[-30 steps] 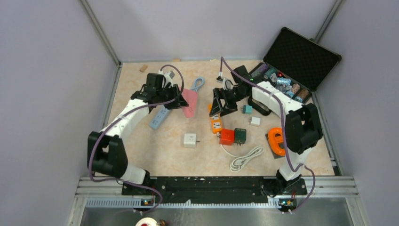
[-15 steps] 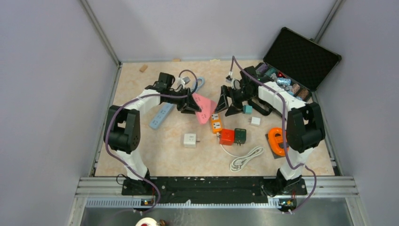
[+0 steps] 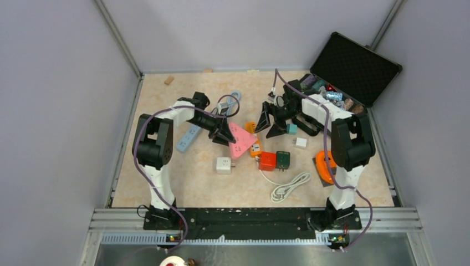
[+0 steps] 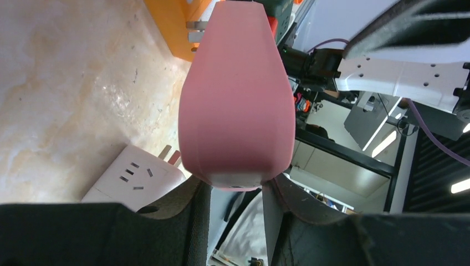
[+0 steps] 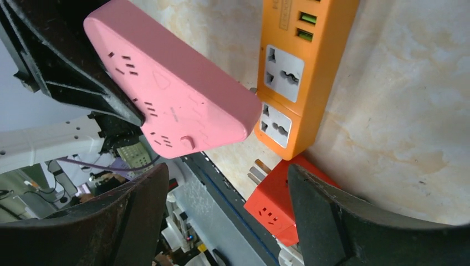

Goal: Insert the plug
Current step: Insert the plug into the socket.

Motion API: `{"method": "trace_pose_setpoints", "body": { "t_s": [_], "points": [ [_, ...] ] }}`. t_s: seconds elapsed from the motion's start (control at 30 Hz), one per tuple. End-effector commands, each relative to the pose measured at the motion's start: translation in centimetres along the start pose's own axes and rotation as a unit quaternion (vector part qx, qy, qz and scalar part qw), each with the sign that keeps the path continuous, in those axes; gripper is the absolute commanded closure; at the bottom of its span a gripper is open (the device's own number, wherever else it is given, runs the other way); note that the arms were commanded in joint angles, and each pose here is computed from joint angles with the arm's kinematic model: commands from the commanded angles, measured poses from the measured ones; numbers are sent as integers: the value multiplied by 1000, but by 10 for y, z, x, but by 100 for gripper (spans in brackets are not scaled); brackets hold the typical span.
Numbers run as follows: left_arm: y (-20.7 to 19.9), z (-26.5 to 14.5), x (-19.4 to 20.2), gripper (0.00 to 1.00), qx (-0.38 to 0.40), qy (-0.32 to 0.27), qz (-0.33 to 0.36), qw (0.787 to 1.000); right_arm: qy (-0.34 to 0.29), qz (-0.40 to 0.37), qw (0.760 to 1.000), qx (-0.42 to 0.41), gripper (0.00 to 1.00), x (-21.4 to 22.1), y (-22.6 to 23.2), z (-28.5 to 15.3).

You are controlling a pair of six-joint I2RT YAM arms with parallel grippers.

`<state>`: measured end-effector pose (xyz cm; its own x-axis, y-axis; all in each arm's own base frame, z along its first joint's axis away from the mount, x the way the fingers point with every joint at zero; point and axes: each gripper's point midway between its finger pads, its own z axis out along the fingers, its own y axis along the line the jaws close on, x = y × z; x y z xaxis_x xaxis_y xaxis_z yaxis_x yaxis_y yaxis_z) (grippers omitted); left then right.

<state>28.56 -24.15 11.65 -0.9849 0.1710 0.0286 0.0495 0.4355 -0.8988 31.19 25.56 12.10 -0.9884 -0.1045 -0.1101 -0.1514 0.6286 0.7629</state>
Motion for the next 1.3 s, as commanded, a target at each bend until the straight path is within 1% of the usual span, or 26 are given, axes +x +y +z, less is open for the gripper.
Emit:
{"method": "trace_pose_setpoints", "body": {
  "t_s": [0.0, 0.07, 0.23, 0.47, 0.53, 0.6, 0.67, 0.73, 0.8, 0.87, 0.9, 0.97, 1.07, 1.1, 1.27],
  "points": [
    [-26, -8, 6, 100, 41, 14, 30, 999, 0, -6, 1000, -24, 25, -14, 7, 2],
    [-31, -9, 5, 100, 51, 13, 34, 998, 7, 0, 999, -39, 27, -15, 9, 6],
    [-43, -12, 1, 100, 68, 10, 49, 996, 22, 1, 997, -77, 28, -15, 21, 12],
    [-52, -15, -6, 100, 74, 3, 63, 995, 43, -13, 987, -152, 31, -5, 58, 16],
    [-52, -15, -7, 100, 76, 2, 64, 995, 39, -16, 986, -161, 35, -4, 63, 14],
    [-54, -15, -8, 100, 84, 1, 65, 994, 35, -18, 985, -166, 41, -3, 64, 12],
    [-51, -14, -9, 100, 73, -2, 63, 995, 32, -23, 985, -168, 45, -2, 66, 10],
    [-48, -13, -10, 100, 68, -2, 61, 996, 27, -28, 984, -172, 51, -2, 69, 8],
    [-48, -13, -11, 100, 68, -1, 59, 996, 20, -35, 984, -172, 53, -4, 72, 5],
    [-52, -14, -11, 100, 76, -4, 66, 995, 10, -35, 986, -161, 52, -7, 69, 4],
    [-56, -16, -11, 100, 78, -5, 69, 995, 5, -32, 988, -152, 49, -8, 65, 4],
    [-61, -18, -11, 100, 83, -6, 77, 994, -10, -21, 991, -132, 42, -13, 55, 3],
    [-70, -21, -9, 100, 101, -3, 83, 991, -20, -12, 991, -133, 31, -16, 48, 2],
    [-73, -22, -7, 100, 108, -1, 85, 990, -19, -10, 990, -136, 29, -16, 49, 2],
    [-74, -21, -6, 100, 113, 3, 85, 990, -11, -15, 986, -165, 27, -15, 57, 0]
  ]
}}
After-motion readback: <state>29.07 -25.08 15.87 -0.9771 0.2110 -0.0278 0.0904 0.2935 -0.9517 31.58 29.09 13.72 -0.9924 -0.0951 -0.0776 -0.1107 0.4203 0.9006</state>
